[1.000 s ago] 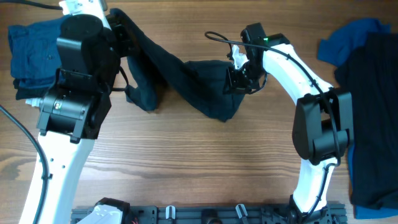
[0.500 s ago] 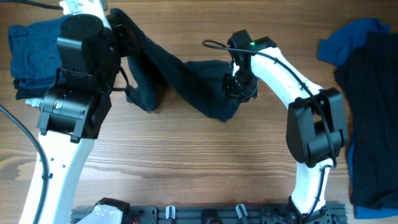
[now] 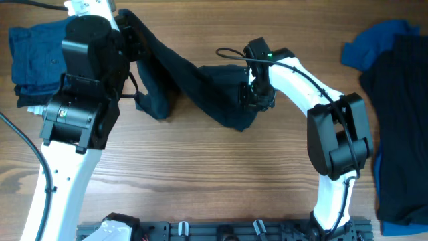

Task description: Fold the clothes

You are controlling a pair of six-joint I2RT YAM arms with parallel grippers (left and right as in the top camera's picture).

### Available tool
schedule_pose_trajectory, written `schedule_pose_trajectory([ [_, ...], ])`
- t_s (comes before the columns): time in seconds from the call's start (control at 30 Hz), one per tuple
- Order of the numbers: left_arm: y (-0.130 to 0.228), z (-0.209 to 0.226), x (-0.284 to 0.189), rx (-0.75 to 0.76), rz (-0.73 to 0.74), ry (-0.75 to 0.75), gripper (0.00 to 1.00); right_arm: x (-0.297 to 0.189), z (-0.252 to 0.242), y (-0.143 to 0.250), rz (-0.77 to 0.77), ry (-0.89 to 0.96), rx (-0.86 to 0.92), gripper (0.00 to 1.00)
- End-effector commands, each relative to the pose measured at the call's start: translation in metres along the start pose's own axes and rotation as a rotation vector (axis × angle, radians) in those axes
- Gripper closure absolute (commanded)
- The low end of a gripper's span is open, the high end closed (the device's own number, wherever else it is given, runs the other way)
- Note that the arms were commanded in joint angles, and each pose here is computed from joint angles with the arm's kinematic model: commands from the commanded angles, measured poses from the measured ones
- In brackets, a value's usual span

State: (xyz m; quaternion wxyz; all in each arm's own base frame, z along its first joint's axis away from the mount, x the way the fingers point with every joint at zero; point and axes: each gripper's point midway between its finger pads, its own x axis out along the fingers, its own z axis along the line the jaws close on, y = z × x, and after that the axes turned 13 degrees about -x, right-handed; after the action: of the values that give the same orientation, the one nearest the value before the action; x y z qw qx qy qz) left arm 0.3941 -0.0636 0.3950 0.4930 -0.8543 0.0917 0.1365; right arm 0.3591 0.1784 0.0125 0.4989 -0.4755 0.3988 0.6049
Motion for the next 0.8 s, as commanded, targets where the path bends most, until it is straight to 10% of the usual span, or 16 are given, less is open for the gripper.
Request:
schedule_pose_trajectory([
  [0.0, -0.009, 0.002, -0.002, 0.006, -0.026, -0.012, 0.94, 0.000, 0.009, 0.001, -0.013, -0.055, -0.056, 0.67],
  [0.37, -0.009, 0.002, -0.002, 0.006, -0.026, -0.012, 0.94, 0.009, 0.002, 0.006, -0.007, -0.028, -0.036, 0.66],
  [0.5, -0.009, 0.002, -0.002, 0.006, -0.026, -0.012, 0.94, 0.009, 0.003, 0.005, -0.012, -0.036, -0.038, 0.96],
  [0.77, -0.009, 0.002, -0.002, 0.006, -0.026, -0.012, 0.94, -0.016, 0.009, -0.009, -0.033, -0.039, -0.048, 0.96],
])
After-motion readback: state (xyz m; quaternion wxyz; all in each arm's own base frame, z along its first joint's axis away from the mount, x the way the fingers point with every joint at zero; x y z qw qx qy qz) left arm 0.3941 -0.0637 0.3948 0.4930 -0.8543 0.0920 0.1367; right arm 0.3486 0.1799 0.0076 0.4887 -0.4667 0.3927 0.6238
